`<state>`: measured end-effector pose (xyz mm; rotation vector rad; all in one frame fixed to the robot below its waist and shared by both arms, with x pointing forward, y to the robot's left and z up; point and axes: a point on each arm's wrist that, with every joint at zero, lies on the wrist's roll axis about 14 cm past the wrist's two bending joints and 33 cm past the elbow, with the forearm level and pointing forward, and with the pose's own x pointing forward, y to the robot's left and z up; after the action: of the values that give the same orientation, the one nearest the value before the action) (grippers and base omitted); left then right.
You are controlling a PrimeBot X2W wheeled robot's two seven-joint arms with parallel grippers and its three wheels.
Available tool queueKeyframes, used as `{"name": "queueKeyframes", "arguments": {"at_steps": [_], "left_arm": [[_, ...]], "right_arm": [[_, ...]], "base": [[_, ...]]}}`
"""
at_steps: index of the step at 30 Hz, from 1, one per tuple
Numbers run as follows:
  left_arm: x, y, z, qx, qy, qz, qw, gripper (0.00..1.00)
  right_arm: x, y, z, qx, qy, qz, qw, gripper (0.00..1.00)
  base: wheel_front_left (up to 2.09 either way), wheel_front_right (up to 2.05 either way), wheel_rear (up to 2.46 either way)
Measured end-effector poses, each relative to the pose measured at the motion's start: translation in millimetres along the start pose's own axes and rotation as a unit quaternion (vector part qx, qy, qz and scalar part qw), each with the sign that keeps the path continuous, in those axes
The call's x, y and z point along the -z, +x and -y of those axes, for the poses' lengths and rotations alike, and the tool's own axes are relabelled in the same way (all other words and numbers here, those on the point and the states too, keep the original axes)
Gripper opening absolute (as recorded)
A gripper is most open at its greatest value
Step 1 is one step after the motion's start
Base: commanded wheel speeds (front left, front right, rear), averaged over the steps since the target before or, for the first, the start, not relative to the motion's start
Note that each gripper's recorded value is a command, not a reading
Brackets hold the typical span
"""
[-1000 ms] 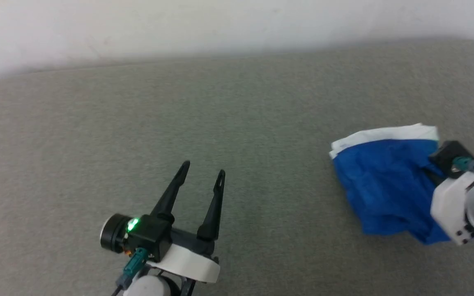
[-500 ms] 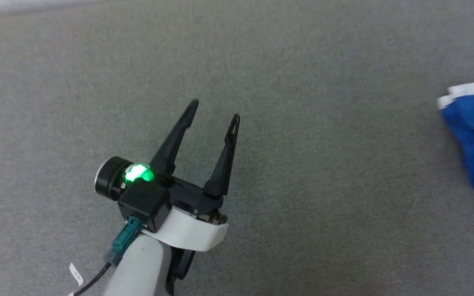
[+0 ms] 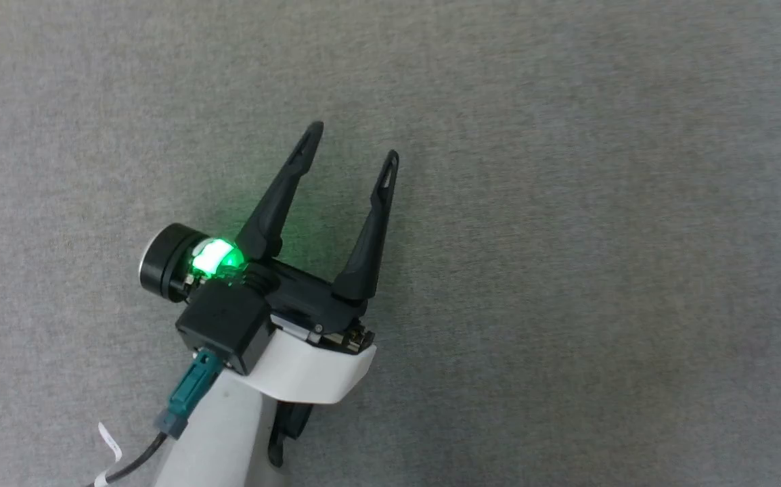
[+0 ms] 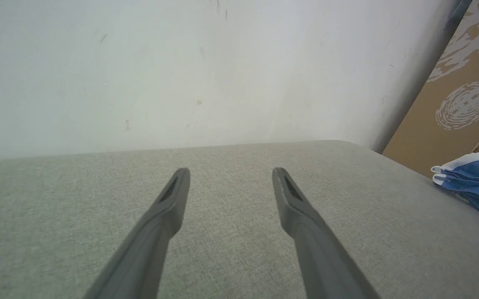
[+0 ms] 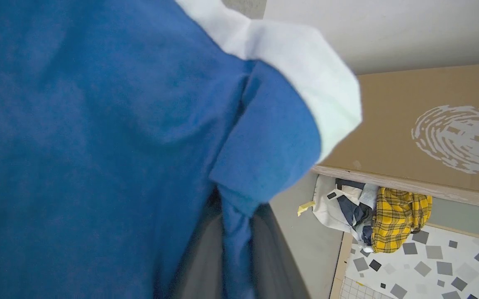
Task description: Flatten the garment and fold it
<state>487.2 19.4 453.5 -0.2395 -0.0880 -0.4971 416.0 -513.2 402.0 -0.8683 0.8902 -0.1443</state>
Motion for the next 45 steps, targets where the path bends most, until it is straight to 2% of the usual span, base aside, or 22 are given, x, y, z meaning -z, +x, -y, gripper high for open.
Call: {"name": "queueKeyframes", "arguments": {"at_steps": [2, 3, 4, 7, 12, 17, 20, 23, 26, 31, 36, 38, 45], "left_arm": [[4.5, -1.6, -5.9, -0.007, 0.002, -0.006, 1.000, 1.00], [5.8, -2.9, -8.3, -0.010, 0.003, -0.008, 1.000, 1.00], [6.7, -4.2, -10.6, -0.013, 0.004, -0.010, 1.000, 1.00], [7.0, -7.3, -14.0, -0.019, 0.009, -0.014, 1.000, 1.00], [1.7, -10.8, -12.3, -0.020, 0.012, -0.017, 1.000, 1.00], [-9.6, -20.1, -6.7, -0.023, 0.011, -0.017, 1.000, 1.00], [-16.6, -29.9, -4.2, -0.030, 0.012, -0.020, 0.999, 1.00], [-25.0, -41.3, -3.3, -0.042, 0.016, -0.021, 0.999, 1.00], [-34.7, -53.0, -5.1, -0.059, 0.018, -0.019, 0.998, 1.00], [-52.7, -74.4, -16.2, -0.097, 0.031, -0.011, 0.995, 1.00], [-68.8, -98.6, -30.4, -0.140, 0.048, -0.003, 0.989, 1.00], [-75.0, -108.9, -35.8, -0.158, 0.055, 0.001, 0.986, 1.00], [-95.3, -142.3, -44.5, -0.201, 0.073, 0.018, 0.977, 1.00]], "right_arm": [[1.7, 7.7, -7.7, -0.003, 0.003, -0.005, 1.000, 0.00], [2.3, 11.0, -11.1, -0.003, 0.008, -0.008, 1.000, 0.29], [2.2, 13.9, -15.1, -0.005, 0.009, -0.010, 1.000, 1.00], [-4.2, 18.2, -22.2, -0.006, 0.013, 0.003, 1.000, 1.00], [-13.6, 11.7, -14.8, 0.007, 0.010, 0.024, 1.000, 1.00], [-29.5, -6.0, 8.1, 0.035, 0.013, 0.057, 0.998, 1.00], [-56.4, -18.7, 15.0, 0.046, 0.047, 0.108, 0.992, 1.00], [-96.3, -36.3, 20.4, 0.054, 0.082, 0.179, 0.979, 1.00], [-133.8, -62.0, 30.1, 0.064, 0.121, 0.256, 0.957, 1.00], [-178.1, -110.8, 38.6, 0.066, 0.178, 0.364, 0.912, 1.00], [-212.4, -167.2, 38.9, 0.061, 0.224, 0.461, 0.856, 1.00], [-222.2, -189.0, 30.6, 0.053, 0.237, 0.492, 0.836, 1.00], [-226.8, -245.6, -4.5, 0.020, 0.304, 0.549, 0.778, 1.00]], "base": [[0.00, 0.00, 0.00], [0.00, 0.00, 0.00], [0.00, 0.00, 0.00], [0.00, 0.00, 0.00], [0.00, 0.00, 0.00], [0.00, 0.00, 0.00], [0.00, 0.00, 0.00], [0.00, 0.00, 0.00], [0.00, 0.00, 0.00], [0.00, 0.00, 0.00], [0.00, 0.00, 0.00], [0.00, 0.00, 0.00], [0.00, 0.00, 0.00]]}}
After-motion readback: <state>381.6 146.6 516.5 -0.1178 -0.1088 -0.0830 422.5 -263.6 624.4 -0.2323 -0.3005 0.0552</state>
